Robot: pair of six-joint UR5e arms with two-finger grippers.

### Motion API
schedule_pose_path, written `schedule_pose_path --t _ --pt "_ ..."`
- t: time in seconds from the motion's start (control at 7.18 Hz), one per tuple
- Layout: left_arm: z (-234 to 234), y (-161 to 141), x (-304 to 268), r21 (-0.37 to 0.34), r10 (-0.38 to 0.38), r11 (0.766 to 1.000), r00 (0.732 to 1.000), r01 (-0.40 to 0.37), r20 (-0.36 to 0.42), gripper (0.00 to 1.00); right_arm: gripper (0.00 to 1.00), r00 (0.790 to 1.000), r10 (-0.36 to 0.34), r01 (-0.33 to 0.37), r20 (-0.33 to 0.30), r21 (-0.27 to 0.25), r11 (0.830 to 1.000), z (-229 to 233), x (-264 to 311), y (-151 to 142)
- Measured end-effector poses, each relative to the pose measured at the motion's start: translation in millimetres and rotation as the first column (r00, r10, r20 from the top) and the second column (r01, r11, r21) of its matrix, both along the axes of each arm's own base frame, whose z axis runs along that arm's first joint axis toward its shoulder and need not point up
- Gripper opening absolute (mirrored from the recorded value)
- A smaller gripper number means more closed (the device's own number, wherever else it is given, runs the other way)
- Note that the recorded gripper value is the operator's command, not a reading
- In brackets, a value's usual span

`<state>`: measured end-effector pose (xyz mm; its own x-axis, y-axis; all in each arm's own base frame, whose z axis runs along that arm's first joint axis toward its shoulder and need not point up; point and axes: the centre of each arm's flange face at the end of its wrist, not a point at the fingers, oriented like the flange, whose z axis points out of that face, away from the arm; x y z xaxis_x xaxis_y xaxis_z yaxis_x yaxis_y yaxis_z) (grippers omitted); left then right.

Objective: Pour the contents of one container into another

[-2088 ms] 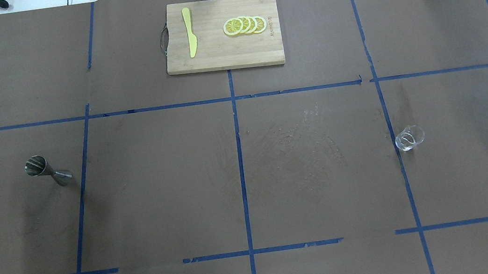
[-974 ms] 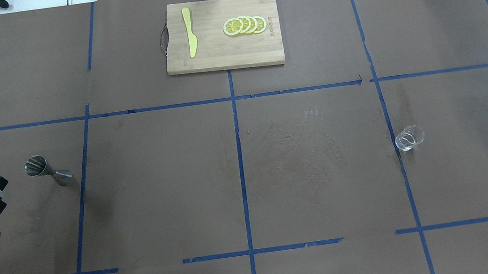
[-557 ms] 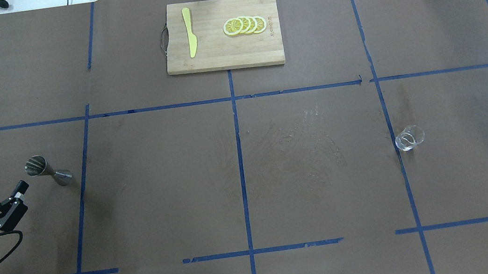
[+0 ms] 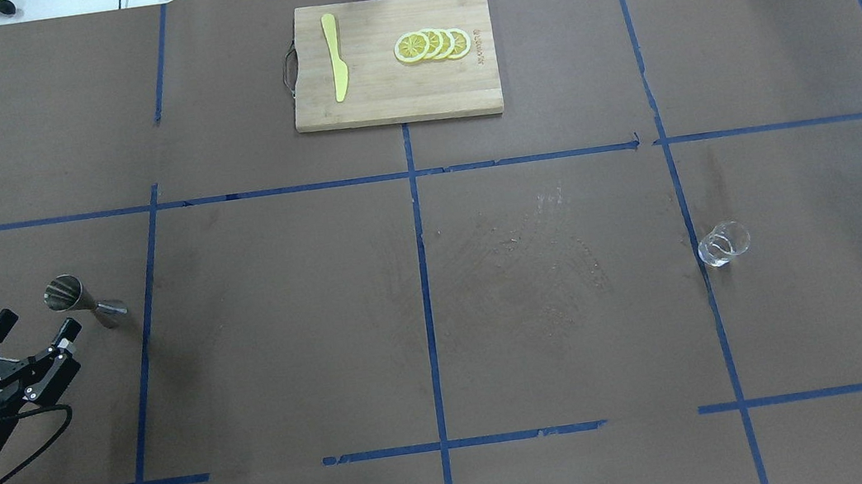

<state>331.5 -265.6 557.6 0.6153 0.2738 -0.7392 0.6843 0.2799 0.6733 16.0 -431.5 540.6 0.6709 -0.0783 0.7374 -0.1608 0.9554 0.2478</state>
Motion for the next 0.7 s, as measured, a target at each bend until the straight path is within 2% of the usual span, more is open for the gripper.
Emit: schedule_pose_path --t 0.42,0.7 --pt "12.0 -0.8 12.2 -0.003 0.006 1.0 1.0 -0.006 0.027 1.0 1.0 1.0 0.0 0.0 -0.001 -0.002 1.0 0.8 -0.1 0.6" --pt "21.0 0.4 18.4 -0.006 0.042 0.999 0.998 -0.042 0.046 1.0 1.0 1.0 -0.001 0.001 -0.001 -0.001 1.0 0.8 -0.3 0.6"
